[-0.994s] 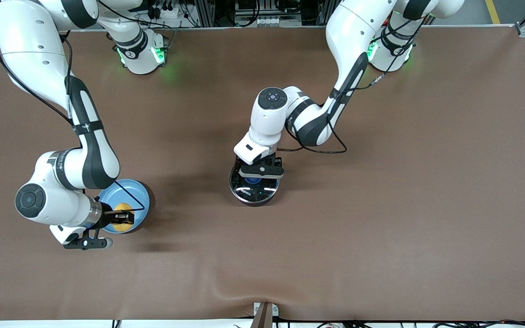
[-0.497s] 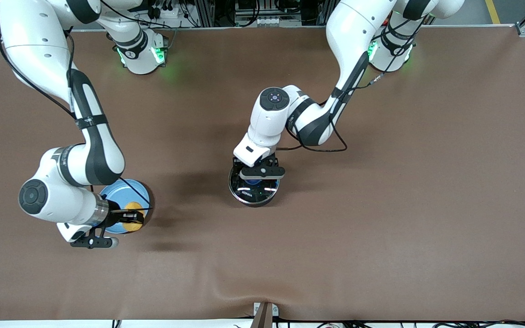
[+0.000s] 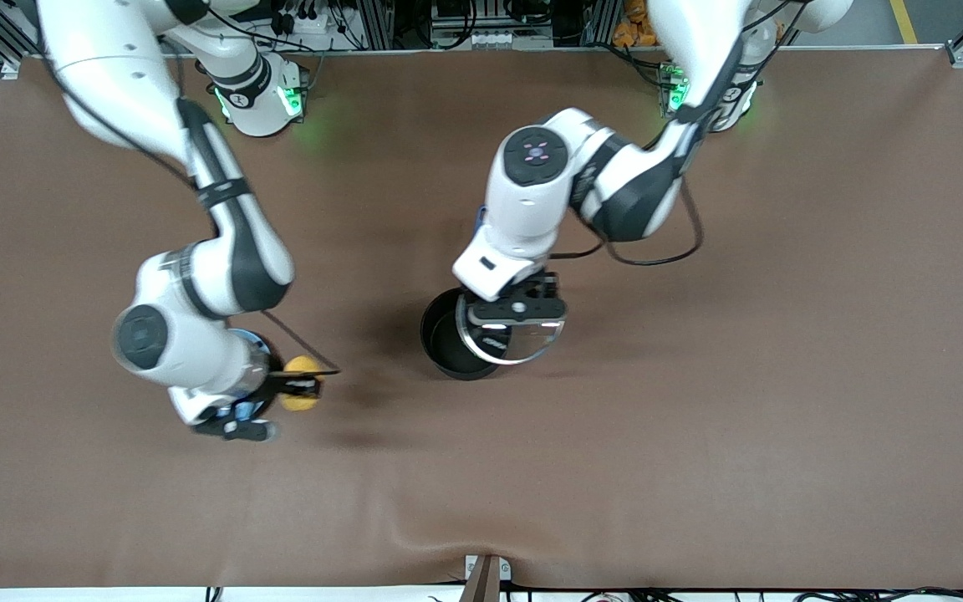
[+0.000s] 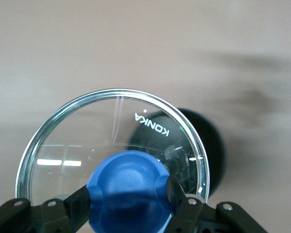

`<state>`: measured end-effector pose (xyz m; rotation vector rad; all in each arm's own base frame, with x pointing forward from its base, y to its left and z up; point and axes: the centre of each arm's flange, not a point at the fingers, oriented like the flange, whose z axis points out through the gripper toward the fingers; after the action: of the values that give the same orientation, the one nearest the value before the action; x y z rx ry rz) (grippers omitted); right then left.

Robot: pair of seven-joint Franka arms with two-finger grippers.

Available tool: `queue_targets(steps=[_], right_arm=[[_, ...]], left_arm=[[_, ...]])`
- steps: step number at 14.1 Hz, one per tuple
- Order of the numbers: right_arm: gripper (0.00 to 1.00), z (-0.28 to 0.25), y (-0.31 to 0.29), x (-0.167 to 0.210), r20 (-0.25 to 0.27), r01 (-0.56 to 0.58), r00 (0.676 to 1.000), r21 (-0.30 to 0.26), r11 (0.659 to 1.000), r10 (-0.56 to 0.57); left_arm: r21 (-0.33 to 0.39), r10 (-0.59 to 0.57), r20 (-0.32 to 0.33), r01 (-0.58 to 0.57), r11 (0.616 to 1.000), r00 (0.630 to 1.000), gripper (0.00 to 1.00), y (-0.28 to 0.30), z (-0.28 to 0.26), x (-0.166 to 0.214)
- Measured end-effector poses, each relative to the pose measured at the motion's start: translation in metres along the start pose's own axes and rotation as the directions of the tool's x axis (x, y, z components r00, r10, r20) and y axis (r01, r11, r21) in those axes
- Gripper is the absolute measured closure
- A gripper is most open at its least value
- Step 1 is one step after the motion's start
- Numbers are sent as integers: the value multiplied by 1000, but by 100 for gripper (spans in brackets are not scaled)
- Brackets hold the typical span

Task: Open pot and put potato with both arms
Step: 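Carry the potato over the pot while the left gripper moves the lid aside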

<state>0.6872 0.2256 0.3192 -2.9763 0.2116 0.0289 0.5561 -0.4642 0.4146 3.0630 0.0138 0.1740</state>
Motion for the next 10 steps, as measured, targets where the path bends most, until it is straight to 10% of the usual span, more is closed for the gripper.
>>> queue_targets(steps=[10], right_arm=[[48,28,-179,-115,-65,45,997,-22,999,-46]], left_arm=[[71,198,147,-210,975,969,42,-234,-1,7]])
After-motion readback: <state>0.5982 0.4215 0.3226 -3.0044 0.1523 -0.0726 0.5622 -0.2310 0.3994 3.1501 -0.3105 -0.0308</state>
